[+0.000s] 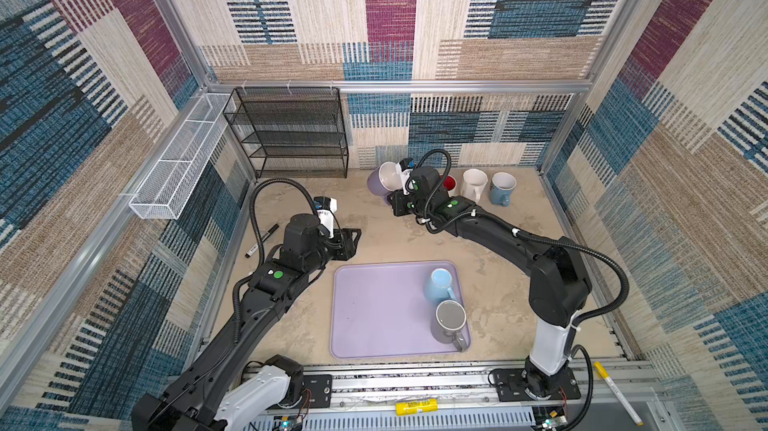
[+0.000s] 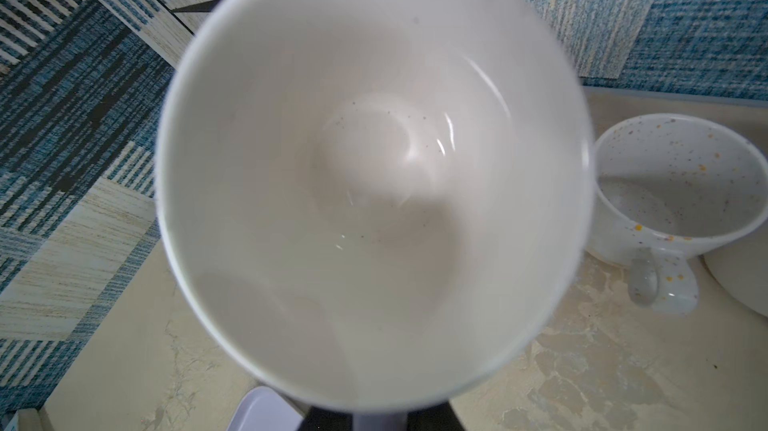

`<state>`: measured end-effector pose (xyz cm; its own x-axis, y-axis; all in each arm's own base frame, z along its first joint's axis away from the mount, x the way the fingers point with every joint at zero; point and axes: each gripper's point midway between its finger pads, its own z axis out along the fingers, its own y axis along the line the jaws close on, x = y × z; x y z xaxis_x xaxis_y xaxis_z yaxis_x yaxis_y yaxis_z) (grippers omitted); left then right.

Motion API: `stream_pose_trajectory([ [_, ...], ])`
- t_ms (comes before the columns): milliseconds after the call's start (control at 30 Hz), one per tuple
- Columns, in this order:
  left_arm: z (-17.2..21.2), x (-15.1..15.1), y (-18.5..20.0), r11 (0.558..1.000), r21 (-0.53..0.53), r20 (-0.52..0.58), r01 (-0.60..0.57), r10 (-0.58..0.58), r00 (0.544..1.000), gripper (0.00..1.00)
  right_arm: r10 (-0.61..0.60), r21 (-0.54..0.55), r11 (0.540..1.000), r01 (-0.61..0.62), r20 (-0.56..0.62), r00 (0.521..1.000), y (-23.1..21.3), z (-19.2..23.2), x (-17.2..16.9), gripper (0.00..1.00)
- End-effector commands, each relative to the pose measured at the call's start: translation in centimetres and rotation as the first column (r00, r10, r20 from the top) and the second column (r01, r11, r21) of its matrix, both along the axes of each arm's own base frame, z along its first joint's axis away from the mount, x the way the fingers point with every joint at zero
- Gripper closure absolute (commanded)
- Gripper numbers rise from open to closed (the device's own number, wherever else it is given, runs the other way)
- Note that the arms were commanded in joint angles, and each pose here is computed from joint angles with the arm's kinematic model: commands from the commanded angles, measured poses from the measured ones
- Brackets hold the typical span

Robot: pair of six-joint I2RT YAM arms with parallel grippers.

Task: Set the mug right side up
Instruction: 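Lower the lavender mug upright beside the cream speckled mug with the right gripper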

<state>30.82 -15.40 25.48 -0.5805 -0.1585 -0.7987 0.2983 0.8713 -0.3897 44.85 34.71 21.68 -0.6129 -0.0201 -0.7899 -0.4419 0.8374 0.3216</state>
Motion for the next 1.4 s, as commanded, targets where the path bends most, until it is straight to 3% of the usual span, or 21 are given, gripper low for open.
stream_pose_trajectory([
  [0, 0.2, -0.2, 0.4, 0.999, 0.032, 0.015, 0.002, -0.002, 1.0, 0.42, -0.031, 0.005, 1.0, 0.031, 0.04, 0.999, 0.1, 0.9, 1.5, 1.0],
  [600, 0.1, -0.6, 0.8, 0.999, 0.039, 0.014, -0.008, 0.007, 1.0, 0.42, -0.174, -0.143, 0.976, 0.166, -0.047, 0.984, -1.2, -4.6, 6.2, 1.0],
  [1367, -0.6, -0.9, 1.0, 0.998, 0.058, -0.005, -0.009, 0.009, 1.0, 0.42, -0.274, -0.202, 0.948, 0.247, -0.116, 0.955, -1.2, -9.4, 10.7, 1.0],
])
